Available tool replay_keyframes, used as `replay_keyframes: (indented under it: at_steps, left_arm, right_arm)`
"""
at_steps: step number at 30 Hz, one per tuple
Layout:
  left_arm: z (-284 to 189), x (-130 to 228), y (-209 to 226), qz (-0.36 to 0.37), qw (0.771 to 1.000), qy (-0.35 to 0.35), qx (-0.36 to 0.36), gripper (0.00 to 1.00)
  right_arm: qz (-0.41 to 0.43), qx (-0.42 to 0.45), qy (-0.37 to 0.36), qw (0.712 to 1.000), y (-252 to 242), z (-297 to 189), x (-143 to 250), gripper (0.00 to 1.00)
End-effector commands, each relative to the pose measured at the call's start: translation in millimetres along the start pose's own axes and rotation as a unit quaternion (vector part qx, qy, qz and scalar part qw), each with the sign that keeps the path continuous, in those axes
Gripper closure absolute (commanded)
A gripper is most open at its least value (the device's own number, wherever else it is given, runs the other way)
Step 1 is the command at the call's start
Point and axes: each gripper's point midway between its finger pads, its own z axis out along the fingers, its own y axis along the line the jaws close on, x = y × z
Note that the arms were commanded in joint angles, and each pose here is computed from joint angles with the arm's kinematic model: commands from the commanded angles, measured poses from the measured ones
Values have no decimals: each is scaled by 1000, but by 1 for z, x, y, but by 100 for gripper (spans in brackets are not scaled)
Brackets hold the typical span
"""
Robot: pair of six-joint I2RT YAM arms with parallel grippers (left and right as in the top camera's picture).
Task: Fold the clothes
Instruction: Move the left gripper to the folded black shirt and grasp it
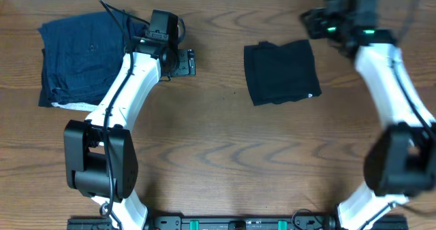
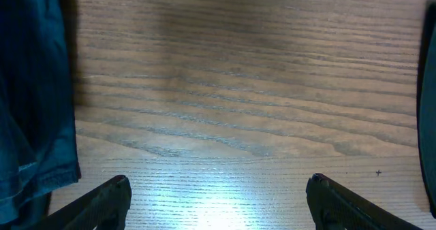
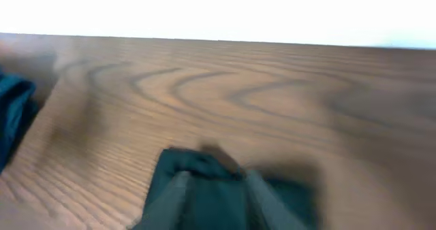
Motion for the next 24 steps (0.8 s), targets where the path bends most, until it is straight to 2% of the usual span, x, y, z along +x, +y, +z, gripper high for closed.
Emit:
replay_keyframes:
  at_steps: [1, 2, 4, 5, 6, 15, 20, 24]
  left_arm:
    - [4, -8, 1, -9, 1000, -17, -3, 16]
    - [4, -11, -4, -19, 1000, -21, 11, 16]
    - [2, -13, -23, -28, 997, -21, 63, 16]
    - [1, -13, -34, -25, 995, -19, 91, 16]
    - [-1, -14, -47, -20, 992, -19, 119, 16]
    - [-13, -12, -131, 28, 980, -53, 192, 16]
    - [-13, -6, -164, 16, 982, -79, 169, 16]
    - [-15, 2, -200, 30, 977, -93, 191, 16]
  right_arm:
    - [26, 79, 9, 997, -41, -30, 2, 52]
    - [38, 95, 23, 994, -52, -36, 9, 41]
    - [57, 117, 47, 990, -68, -44, 23, 31]
    - [65, 122, 58, 989, -73, -46, 29, 20]
    - [74, 126, 71, 987, -79, -47, 37, 1]
    - [81, 138, 71, 985, -92, -45, 42, 1]
    - [80, 137, 71, 985, -91, -44, 42, 1]
    - [81, 138, 72, 985, -91, -45, 43, 1]
